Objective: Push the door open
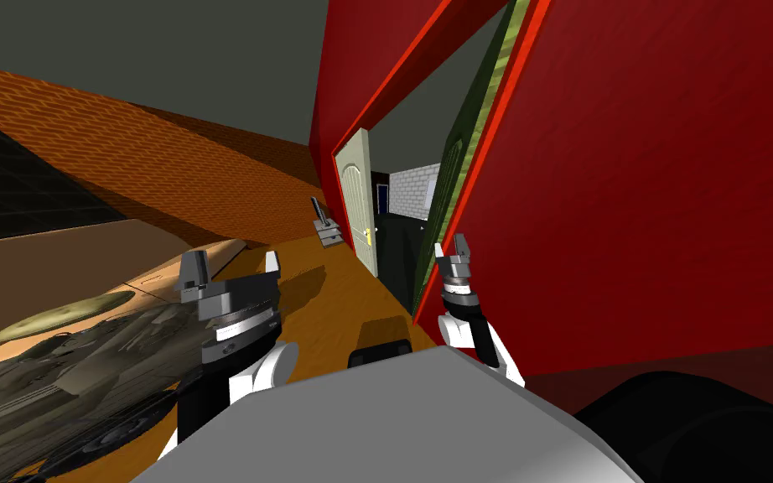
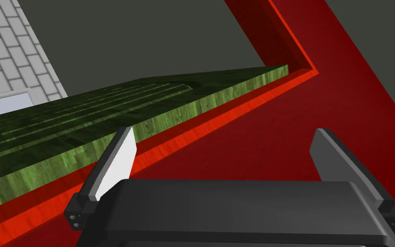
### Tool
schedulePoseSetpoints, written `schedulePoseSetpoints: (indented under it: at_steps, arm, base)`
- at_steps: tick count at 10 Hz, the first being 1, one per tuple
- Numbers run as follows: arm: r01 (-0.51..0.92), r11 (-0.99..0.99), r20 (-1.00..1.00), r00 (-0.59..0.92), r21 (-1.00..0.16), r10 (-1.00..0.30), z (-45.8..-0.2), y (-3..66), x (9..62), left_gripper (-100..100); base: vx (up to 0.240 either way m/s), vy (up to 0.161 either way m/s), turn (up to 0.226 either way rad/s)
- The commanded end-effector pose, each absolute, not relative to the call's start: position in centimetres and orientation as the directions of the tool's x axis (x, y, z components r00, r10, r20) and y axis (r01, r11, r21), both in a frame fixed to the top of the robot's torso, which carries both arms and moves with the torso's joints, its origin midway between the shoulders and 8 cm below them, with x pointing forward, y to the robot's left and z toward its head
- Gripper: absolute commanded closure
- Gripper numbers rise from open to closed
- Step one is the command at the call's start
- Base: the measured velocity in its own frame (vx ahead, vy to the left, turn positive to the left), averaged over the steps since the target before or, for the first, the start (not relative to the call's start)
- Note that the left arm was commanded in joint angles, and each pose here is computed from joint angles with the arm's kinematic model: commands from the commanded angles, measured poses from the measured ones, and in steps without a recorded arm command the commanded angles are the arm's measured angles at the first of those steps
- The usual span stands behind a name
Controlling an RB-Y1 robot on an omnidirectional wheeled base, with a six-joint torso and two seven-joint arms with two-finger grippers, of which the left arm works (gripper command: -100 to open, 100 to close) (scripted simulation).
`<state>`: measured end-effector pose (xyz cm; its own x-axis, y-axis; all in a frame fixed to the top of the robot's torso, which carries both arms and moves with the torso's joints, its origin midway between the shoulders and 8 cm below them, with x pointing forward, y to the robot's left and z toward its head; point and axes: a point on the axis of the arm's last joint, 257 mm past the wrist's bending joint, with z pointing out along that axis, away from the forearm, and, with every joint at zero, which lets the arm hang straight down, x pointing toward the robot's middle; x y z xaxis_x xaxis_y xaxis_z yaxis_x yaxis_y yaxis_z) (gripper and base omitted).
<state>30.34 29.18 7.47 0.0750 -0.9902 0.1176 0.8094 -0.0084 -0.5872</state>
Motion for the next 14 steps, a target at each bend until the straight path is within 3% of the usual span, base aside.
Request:
schedulePoseSetpoints:
  at_steps: [1, 14]
  arm:
    - [0.795, -0.012, 0.109, 0.068, -0.607, -0.992, 6.6, 28.9, 31.3, -100]
    - [0.634, -0.025, 0.05, 0.022, -0.773, -0.999, -1.9, 26.6, 39.1, -100]
  base:
    - [0.079, -0.001, -0.173]
    - [0.155, 0.119, -0.151]
